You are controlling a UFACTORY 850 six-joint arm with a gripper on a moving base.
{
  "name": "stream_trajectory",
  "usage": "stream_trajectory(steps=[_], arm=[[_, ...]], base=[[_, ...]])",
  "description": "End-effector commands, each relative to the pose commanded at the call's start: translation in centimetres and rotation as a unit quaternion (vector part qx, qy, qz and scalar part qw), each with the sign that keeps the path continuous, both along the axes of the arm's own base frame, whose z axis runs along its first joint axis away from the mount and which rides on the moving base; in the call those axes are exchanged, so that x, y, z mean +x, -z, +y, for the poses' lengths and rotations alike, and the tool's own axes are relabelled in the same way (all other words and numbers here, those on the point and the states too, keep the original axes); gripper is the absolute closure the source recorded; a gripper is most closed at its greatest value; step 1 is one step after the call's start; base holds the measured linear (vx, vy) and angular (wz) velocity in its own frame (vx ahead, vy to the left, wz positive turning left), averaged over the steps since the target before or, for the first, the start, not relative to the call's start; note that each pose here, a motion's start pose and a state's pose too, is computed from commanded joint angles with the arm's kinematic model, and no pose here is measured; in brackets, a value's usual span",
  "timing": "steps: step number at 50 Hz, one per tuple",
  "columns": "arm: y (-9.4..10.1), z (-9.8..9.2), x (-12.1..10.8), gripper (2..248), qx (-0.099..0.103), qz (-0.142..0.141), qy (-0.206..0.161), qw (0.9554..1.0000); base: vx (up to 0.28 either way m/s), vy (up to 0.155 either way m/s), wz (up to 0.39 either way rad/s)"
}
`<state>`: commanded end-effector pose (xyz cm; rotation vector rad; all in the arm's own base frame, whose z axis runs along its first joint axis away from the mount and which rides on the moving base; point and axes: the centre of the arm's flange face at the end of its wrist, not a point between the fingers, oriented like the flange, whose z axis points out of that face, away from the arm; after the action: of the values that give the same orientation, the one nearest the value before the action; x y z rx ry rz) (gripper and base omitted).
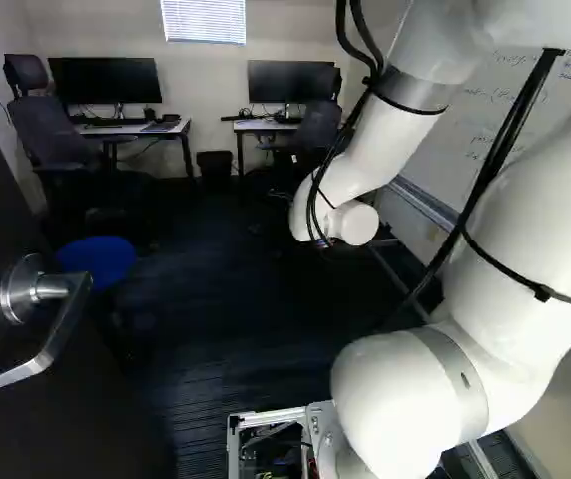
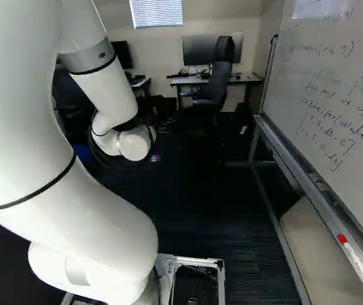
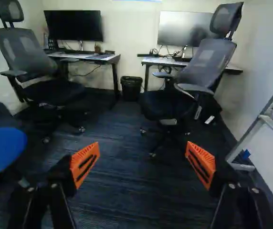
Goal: Open the door and move inside
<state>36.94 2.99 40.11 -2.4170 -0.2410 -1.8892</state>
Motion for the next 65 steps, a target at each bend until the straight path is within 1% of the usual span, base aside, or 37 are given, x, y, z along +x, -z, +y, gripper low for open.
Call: stream_trajectory(steps=[15,41,54,65], arm=[[0.6,-0.7,-2.1,3,0.004,0.009,0.018,0.9998],[2.4,-2.3,-7.1,3,0.014,0.031,0.059,0.9977],[3.0,-2.7,-8.7,3,0.017,0.038,0.073,0.9965],[3.4,-2.9,-9.6,3,0.019,0.042,0.08,0.9958]], base=[[0.0,0.0,0.0],[0.0,0.0,0.0],[0.0,0.0,0.0],[0.0,0.0,0.0]])
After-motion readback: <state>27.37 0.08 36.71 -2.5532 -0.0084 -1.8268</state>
